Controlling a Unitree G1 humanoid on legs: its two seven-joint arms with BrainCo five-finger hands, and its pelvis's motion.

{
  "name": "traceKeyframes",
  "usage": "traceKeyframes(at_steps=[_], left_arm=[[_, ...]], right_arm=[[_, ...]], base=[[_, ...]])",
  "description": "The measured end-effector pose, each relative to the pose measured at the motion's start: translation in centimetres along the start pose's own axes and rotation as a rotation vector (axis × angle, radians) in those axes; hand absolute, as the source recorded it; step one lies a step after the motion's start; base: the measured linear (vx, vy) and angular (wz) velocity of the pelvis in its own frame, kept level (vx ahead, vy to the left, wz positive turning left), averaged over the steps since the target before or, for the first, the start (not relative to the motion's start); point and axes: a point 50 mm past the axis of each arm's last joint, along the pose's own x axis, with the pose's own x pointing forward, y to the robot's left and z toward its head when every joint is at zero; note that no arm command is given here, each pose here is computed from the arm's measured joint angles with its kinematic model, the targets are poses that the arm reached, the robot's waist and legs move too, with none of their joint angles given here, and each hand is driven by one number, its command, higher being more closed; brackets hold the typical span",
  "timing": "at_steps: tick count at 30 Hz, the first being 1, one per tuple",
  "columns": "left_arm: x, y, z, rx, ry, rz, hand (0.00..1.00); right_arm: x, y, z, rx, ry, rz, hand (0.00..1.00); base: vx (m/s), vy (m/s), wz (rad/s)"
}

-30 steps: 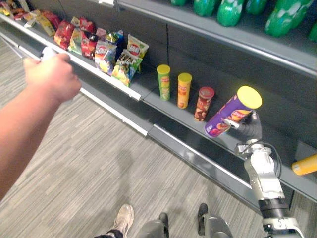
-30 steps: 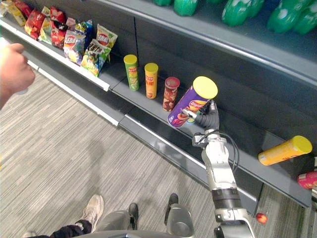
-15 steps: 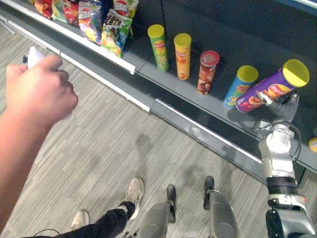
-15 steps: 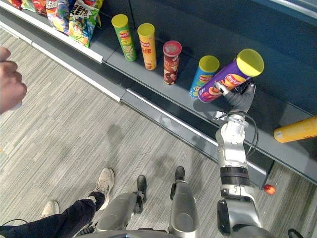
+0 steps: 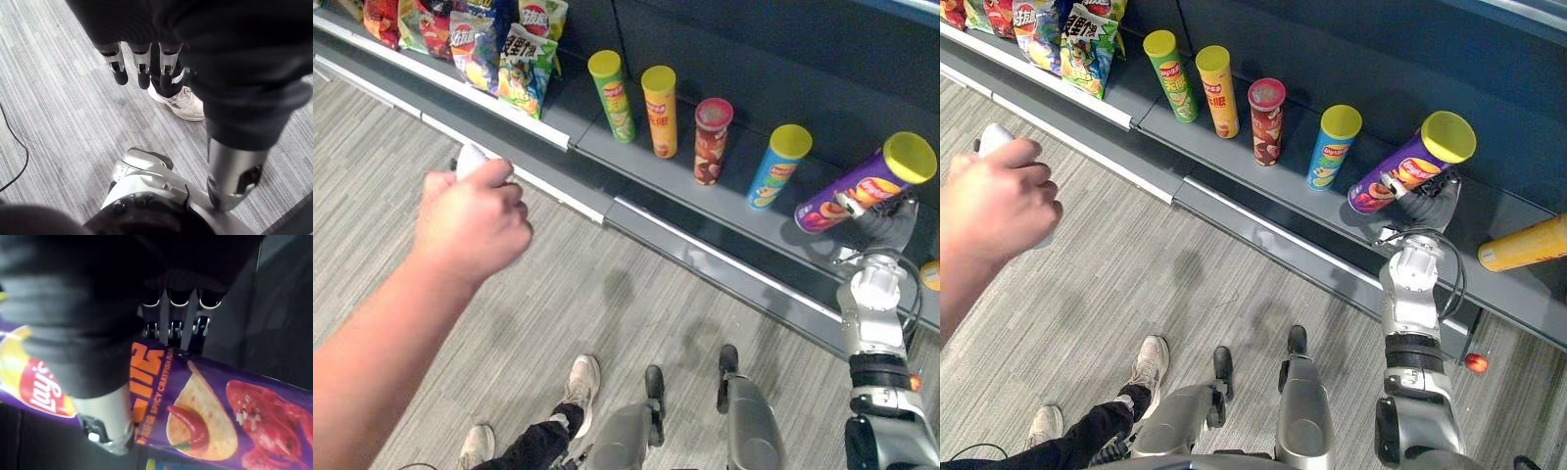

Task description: Put the gum and the chips on the shelf.

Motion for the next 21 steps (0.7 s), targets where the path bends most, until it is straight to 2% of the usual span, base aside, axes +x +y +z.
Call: traceKeyframes(at_steps=[7, 21], left_arm=[[0.1, -0.3, 0.1, 0.023, 0.0, -0.014, 0.0], [0.5, -2.0, 1.2, 0.076, -0.024, -0.067, 0.0]], right_arm=[[1.5, -1.3, 0.4, -0.118, -0.031, -0.07, 1.0], [4.6, -2.4, 2.5, -0.136, -0.067, -0.205, 1.0]], base=[[0.0, -0.001, -0.03], [0.0, -0.005, -0.02]])
